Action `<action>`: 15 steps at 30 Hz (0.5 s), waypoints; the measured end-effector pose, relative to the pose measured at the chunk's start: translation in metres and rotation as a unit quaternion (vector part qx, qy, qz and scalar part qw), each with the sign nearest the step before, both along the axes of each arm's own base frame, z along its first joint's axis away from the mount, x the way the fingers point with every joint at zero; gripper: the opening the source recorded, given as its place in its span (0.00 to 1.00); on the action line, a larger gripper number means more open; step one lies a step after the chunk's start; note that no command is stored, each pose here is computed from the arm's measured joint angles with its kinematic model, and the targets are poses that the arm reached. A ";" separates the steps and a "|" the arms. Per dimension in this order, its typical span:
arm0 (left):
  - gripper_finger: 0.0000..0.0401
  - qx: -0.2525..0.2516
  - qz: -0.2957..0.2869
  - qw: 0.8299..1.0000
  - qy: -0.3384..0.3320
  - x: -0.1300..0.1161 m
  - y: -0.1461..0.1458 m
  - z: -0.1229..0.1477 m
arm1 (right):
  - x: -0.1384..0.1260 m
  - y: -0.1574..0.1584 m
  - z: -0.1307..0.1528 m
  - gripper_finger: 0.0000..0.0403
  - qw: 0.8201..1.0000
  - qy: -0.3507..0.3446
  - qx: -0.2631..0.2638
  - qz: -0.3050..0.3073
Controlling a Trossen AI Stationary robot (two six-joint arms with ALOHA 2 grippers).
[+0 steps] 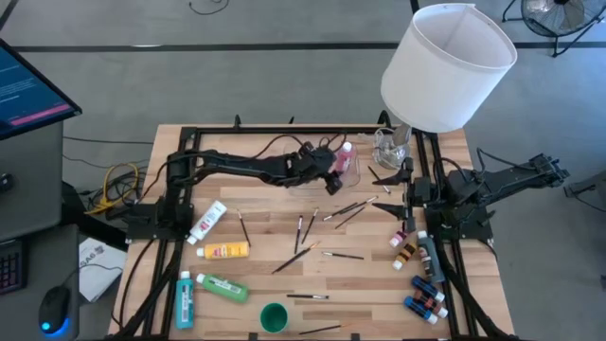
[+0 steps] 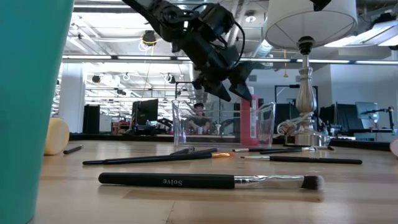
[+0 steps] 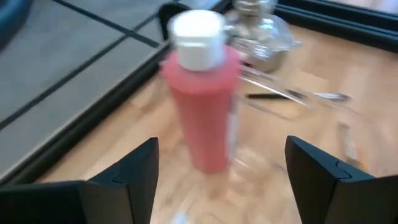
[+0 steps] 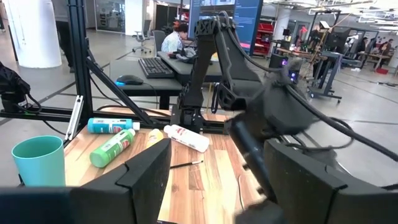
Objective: Pick & Place Paint Supplies
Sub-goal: Put the big yellow paint bottle into the transparent bin
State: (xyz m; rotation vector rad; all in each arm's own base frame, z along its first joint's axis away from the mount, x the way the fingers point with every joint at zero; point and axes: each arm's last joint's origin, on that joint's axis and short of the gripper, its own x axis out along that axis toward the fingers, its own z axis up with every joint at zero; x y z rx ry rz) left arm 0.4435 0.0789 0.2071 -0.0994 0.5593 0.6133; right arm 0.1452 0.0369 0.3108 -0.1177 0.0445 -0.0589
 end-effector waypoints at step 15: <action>0.60 -0.080 -0.226 0.969 -0.057 -0.117 -0.052 0.008 | 0.000 0.000 0.000 0.62 1.000 0.000 0.003 -0.001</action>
